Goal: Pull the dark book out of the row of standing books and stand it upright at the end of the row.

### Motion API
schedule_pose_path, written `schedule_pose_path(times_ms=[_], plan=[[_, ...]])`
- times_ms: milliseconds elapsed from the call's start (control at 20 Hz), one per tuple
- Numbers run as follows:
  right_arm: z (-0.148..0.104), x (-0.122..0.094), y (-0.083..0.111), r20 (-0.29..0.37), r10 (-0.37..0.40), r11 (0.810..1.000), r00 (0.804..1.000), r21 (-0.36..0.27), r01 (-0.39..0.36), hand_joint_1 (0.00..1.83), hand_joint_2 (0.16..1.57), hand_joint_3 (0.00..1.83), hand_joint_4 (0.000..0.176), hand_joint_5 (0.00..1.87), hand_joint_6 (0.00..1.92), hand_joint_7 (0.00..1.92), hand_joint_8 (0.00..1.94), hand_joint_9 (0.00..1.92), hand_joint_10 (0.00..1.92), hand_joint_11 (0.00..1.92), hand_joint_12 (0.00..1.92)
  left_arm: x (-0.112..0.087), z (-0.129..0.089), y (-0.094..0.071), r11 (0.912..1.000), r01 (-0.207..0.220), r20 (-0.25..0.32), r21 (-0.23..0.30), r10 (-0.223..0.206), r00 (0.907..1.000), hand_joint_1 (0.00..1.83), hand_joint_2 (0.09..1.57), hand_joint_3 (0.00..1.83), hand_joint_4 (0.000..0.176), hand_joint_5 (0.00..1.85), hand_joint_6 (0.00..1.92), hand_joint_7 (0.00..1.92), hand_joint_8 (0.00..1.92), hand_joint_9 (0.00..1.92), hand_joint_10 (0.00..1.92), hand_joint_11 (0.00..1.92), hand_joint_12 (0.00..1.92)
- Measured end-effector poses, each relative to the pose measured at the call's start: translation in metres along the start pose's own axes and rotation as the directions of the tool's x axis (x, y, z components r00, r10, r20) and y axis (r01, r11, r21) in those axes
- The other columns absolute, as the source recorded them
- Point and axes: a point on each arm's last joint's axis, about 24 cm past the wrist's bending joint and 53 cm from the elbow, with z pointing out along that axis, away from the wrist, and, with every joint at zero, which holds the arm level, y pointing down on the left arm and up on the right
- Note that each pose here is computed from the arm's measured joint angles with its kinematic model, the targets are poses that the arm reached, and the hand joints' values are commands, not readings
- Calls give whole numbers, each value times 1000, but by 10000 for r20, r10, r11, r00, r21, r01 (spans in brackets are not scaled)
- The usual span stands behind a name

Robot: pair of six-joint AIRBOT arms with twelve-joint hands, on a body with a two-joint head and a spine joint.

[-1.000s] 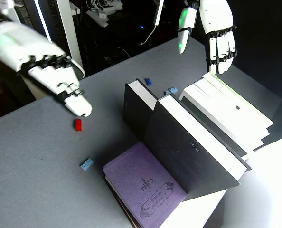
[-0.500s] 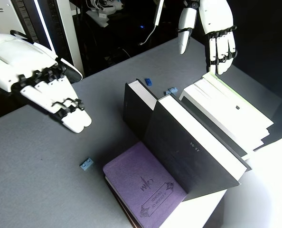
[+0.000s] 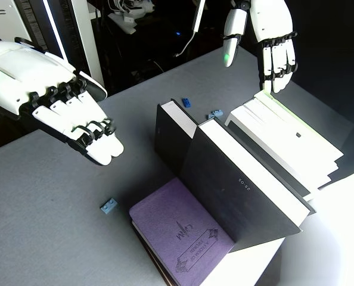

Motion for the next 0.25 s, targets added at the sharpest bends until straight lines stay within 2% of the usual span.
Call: schedule_pose_path(times_ms=[50, 100, 150, 250], plan=[[0, 0, 0, 0, 0, 10000, 10000, 0, 0, 0, 1183, 0, 0, 462, 713, 635, 56, 302, 799, 0, 1585, 0, 0, 0, 10000, -2, -1, 3, 2, 10000, 55, 1297, 1, 52, 354, 3, 486, 6, 494, 13, 245, 785], [0, 0, 0, -2, 7, 10000, 10000, 1, -7, 0, 1185, 1, 0, 463, 782, 664, 73, 269, 972, 0, 1649, 0, 0, 0, 10000, 5, -2, 7, -5, 10000, 72, 1298, 0, 51, 381, 2, 543, 4, 556, 13, 267, 857], [0, 0, 0, -1, 4, 10000, 10000, -1, -4, 0, 1170, 0, 0, 447, 876, 697, 120, 290, 1151, 0, 1747, 0, 0, 0, 10000, 5, 0, 11, -5, 10000, 27, 1307, 1, 63, 394, 2, 602, 7, 630, 21, 308, 921], [0, 0, 0, 2, -3, 10000, 10000, 1, 3, 0, 1174, 0, 0, 469, 977, 598, 578, 345, 1287, 0, 1859, 0, 0, 0, 10000, 5, -7, -3, -5, 10000, 87, 1302, 0, 57, 500, 13, 692, 13, 727, 34, 363, 1046]])
